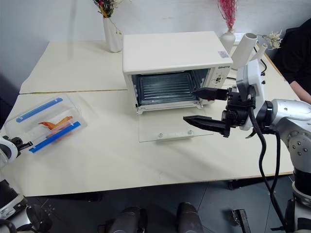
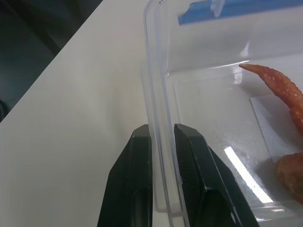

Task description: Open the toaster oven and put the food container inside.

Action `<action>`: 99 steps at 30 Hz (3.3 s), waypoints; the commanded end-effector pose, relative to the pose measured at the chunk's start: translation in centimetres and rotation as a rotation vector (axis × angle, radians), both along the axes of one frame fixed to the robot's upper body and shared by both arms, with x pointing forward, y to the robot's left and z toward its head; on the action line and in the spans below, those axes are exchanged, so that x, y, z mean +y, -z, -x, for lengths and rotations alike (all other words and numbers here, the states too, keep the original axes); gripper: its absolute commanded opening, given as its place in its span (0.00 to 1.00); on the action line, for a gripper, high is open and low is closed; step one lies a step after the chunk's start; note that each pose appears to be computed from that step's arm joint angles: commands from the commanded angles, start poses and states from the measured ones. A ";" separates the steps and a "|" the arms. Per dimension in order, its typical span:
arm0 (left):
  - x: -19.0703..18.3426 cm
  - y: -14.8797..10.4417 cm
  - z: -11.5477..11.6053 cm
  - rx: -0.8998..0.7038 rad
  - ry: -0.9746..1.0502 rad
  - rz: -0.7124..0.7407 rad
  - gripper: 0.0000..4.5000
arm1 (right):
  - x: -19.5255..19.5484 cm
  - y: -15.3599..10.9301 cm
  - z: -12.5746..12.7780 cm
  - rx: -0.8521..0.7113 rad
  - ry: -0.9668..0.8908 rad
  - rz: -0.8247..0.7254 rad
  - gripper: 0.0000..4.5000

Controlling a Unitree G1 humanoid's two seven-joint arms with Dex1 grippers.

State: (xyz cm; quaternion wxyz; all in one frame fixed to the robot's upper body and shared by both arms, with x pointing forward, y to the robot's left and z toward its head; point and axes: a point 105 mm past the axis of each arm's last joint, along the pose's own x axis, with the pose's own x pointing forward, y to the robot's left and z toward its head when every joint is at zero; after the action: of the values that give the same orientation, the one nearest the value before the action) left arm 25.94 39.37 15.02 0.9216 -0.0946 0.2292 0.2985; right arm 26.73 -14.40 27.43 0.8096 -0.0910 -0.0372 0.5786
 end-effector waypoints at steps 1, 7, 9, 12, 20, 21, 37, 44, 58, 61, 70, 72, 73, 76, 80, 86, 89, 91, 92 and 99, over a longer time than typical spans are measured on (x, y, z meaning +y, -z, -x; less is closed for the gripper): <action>0.2 -0.8 0.3 -0.011 0.007 -0.026 0.17 | -0.2 -1.1 0.4 -0.050 -0.001 -0.004 1.00; -2.6 -2.1 -0.5 0.002 0.260 -0.055 0.06 | -0.7 -1.1 0.1 -0.046 0.016 0.010 1.00; -4.4 -3.3 -0.5 0.006 0.374 -0.089 0.06 | -1.1 -1.1 0.0 -0.042 0.037 0.011 1.00; -7.4 -4.6 -0.9 0.001 0.542 -0.102 0.06 | -1.9 -0.6 -0.1 -0.023 0.069 0.025 1.00; -17.4 -6.6 -2.9 -0.020 1.049 -0.141 0.06 | -3.0 0.6 0.4 0.008 0.139 0.026 1.00; -17.9 -6.6 -3.0 -0.015 1.076 -0.140 0.06 | -3.1 0.7 0.5 0.009 0.145 0.027 1.00; -15.7 -5.8 -5.8 0.027 0.975 -0.087 0.06 | -4.5 0.7 2.4 -0.006 0.260 0.016 1.00; -16.3 -7.7 -4.9 -0.046 1.031 -0.016 0.06 | -4.8 0.6 1.7 -0.007 0.259 0.018 1.00; -24.4 -6.8 -4.1 -0.018 1.388 0.040 0.06 | -5.1 0.9 1.6 0.020 0.256 0.041 1.00; -26.8 -6.3 -4.6 -0.004 1.471 0.020 0.06 | -5.2 0.9 1.9 0.024 0.265 0.041 1.00; -31.4 -7.0 -7.7 -0.059 1.544 0.022 0.06 | -5.4 1.0 3.3 0.037 0.306 0.047 1.00; -32.1 -7.1 -8.7 -0.076 1.500 0.043 0.06 | -5.4 1.1 3.6 0.037 0.316 0.053 1.00; -32.3 -7.0 -9.1 -0.079 1.472 0.057 0.06 | -5.3 1.1 3.8 0.037 0.320 0.056 1.00; -33.1 -6.5 -9.5 -0.067 1.415 0.090 0.06 | -5.7 1.1 4.2 0.037 0.343 0.066 1.00; -33.7 -5.6 -10.0 -0.024 1.328 0.101 0.06 | -6.9 0.9 4.7 0.045 0.386 0.080 1.00; -34.9 -5.2 -10.8 -0.042 1.221 0.080 0.06 | -8.0 1.1 4.6 0.049 0.432 0.076 1.00; -35.6 -5.4 -11.2 -0.060 1.187 0.096 0.06 | -8.2 1.5 4.5 0.056 0.439 0.069 1.00; -35.7 -5.5 -11.3 -0.065 1.170 0.097 0.06 | -8.2 1.7 4.4 0.057 0.443 0.066 1.00; -35.7 -5.5 -11.4 -0.068 1.159 0.095 0.06 | -8.2 1.7 4.4 0.057 0.444 0.064 1.00; -35.4 -5.8 -11.2 -0.066 1.159 0.057 0.60 | -8.5 2.1 4.1 0.059 0.456 0.049 1.00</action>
State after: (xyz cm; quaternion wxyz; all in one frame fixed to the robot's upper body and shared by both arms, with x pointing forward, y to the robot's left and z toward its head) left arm 36.95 3.52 19.15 0.9281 0.0018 0.2536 -0.2727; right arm 22.66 -22.67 24.88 0.9155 -0.0952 0.0381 0.3891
